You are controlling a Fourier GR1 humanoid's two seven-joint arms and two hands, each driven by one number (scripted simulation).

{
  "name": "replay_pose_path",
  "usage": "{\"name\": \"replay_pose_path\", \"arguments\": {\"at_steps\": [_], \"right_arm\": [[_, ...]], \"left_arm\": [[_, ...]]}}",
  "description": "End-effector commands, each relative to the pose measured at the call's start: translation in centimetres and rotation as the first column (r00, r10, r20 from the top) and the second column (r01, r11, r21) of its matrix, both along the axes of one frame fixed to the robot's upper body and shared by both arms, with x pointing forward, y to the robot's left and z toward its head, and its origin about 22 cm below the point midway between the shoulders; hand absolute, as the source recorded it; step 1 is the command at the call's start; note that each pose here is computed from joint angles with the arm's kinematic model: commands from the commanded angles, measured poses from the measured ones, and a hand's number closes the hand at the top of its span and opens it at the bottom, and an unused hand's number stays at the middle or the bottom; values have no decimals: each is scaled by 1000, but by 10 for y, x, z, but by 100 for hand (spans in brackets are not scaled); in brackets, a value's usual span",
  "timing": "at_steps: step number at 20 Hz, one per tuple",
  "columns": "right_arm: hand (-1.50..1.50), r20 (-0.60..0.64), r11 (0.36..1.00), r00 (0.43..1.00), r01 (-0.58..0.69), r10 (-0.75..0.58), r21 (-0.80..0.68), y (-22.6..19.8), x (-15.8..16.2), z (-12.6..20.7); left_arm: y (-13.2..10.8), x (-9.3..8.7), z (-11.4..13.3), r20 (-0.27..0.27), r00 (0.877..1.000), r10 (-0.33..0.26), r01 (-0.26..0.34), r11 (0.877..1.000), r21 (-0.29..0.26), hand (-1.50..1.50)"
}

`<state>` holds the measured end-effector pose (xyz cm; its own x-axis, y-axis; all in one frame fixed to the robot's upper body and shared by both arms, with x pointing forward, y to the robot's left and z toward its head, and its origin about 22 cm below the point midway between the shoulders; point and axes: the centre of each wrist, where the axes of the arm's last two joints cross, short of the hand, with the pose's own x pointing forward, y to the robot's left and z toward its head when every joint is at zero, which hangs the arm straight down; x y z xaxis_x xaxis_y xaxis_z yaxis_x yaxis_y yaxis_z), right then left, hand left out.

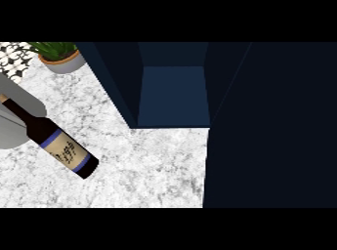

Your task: Pick up the wine, place it into the cabinet and close the cabinet

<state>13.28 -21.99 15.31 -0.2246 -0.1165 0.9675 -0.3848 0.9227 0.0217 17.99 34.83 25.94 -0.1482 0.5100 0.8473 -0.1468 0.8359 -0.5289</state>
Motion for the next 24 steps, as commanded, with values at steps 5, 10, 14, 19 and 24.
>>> {"name": "replay_pose_path", "arguments": {"at_steps": [5, 10, 14, 19, 24], "right_arm": [[-150, 71, 999, 997, -21, 18, 35, -2, -53, 44], [-150, 88, 999, 995, -45, 43, 20, 0, -45, 39], [-150, 79, 998, 997, -24, 20, 55, 1, -42, 42], [-150, 81, 997, 997, -20, 14, 69, 0, -36, 39], [-150, 62, 997, 998, -38, 33, 72, -2, -40, 34]], "left_arm": [[16, -12, 10, -25, 997, 73, -74, 997, -21, -150], [12, -10, -2, -8, 996, 84, -84, 996, -8, -150], [28, -8, -3, -25, 994, 105, -104, 994, 30, -150], [26, 4, -30, -95, 986, 135, -130, 990, 60, -150], [25, 6, -72, -145, 980, 138, -126, 988, 83, -150]]}}
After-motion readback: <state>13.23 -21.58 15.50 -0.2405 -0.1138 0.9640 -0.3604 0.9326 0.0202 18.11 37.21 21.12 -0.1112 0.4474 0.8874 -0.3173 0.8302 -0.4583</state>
